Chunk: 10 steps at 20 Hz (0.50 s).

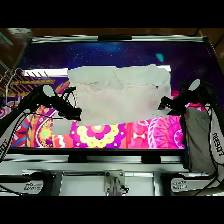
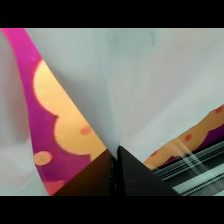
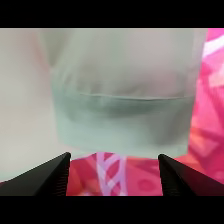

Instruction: Fold the shirts.

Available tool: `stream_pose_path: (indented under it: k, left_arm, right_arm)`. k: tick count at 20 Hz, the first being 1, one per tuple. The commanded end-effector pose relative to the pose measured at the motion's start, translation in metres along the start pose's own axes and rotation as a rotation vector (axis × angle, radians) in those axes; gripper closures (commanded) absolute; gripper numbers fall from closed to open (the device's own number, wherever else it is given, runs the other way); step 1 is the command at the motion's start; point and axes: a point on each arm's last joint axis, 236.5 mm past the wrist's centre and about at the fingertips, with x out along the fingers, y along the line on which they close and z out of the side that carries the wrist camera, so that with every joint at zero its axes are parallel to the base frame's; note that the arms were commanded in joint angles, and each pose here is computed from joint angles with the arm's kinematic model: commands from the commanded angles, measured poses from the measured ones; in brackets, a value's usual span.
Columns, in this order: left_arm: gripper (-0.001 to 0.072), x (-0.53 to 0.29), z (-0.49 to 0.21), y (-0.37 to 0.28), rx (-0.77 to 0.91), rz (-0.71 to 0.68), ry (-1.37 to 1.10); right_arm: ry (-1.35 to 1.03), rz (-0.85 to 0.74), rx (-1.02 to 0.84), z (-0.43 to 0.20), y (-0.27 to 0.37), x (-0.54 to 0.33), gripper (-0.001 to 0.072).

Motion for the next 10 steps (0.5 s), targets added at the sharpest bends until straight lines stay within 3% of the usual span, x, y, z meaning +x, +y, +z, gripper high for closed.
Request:
stream_pose_path:
  k: [1, 10]
  left_arm:
    - [0.0665, -0.002, -0.001, -0.001, 0.003, -0.001, 0.002]
    - [0.0665, -0.002, -0.001, -0.001, 0.003, -0.001, 0.001]
  right_arm:
    - [-0.037, -0.098, 0.034, 0.01, -0.036, -0.005, 0.0045]
    - [-0.088, -0.012, 0.102, 0.027, -0.025, 0.003, 0.0045]
